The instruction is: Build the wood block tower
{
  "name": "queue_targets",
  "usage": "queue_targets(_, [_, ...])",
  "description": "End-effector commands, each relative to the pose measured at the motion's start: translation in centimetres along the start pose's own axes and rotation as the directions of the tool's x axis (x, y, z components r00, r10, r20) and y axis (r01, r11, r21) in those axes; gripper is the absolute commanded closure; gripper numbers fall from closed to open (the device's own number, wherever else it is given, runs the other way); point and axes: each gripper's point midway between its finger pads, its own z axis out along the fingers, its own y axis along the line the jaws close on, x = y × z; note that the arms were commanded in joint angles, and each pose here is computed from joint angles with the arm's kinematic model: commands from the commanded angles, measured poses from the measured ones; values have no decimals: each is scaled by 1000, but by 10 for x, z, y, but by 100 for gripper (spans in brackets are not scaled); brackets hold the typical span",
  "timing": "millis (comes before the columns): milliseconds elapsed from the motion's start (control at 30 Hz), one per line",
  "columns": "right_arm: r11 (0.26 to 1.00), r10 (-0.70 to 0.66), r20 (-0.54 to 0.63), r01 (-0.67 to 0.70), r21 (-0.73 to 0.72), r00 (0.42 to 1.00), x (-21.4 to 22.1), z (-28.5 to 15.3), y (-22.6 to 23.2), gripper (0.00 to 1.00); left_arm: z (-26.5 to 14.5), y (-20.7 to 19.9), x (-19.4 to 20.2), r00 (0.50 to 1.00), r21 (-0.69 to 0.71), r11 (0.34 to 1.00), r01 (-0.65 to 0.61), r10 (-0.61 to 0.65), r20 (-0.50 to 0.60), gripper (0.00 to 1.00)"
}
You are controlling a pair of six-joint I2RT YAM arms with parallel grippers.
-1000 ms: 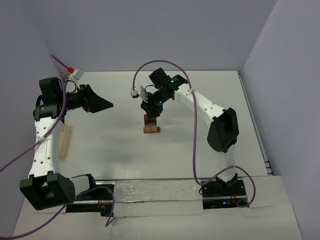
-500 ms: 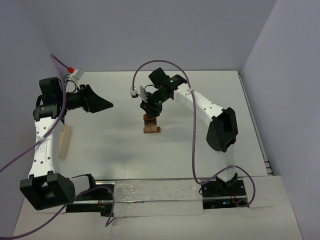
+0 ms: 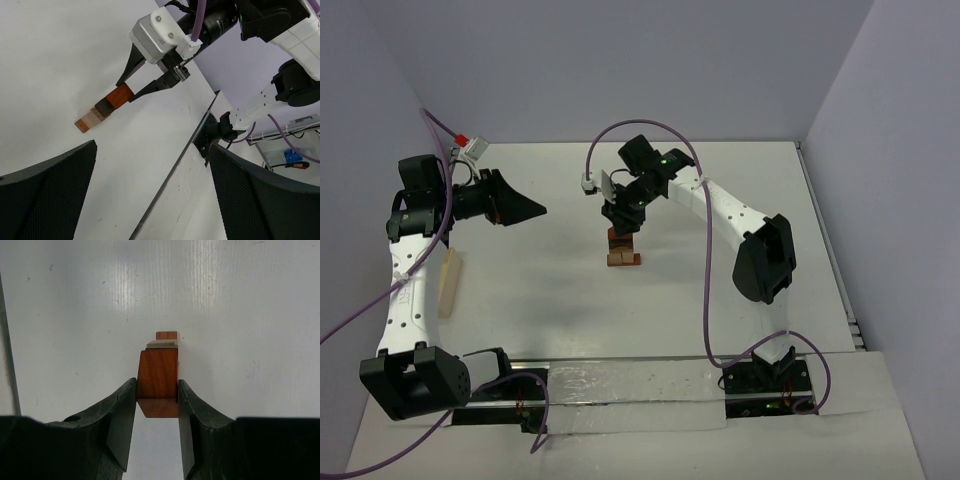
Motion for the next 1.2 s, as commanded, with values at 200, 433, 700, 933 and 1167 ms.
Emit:
queue_targets(200, [1000, -23, 37, 23, 17, 999, -9, -5, -9, 81, -2, -7, -7, 999, 33, 998, -48, 48, 14, 1])
queue_targets(433, [1000, -19, 37, 19, 11, 999, -8, -3, -8, 80, -3, -7, -7, 999, 32, 998, -48, 48, 16, 1])
queue_targets(700, [1000, -12, 34, 12, 5, 999, -5, 0, -8, 79, -2, -7, -7, 999, 33, 998, -48, 48, 15, 1])
queue_targets(933, [1000, -13, 28, 13, 2, 1000, -3, 3, -8, 79, -3, -7, -7, 999, 35, 998, -47, 46, 15, 1])
queue_targets(1167, [1000, -8, 23, 8, -2, 1000, 0, 5, -8, 78, -3, -7, -7, 999, 37, 998, -45, 44, 15, 1])
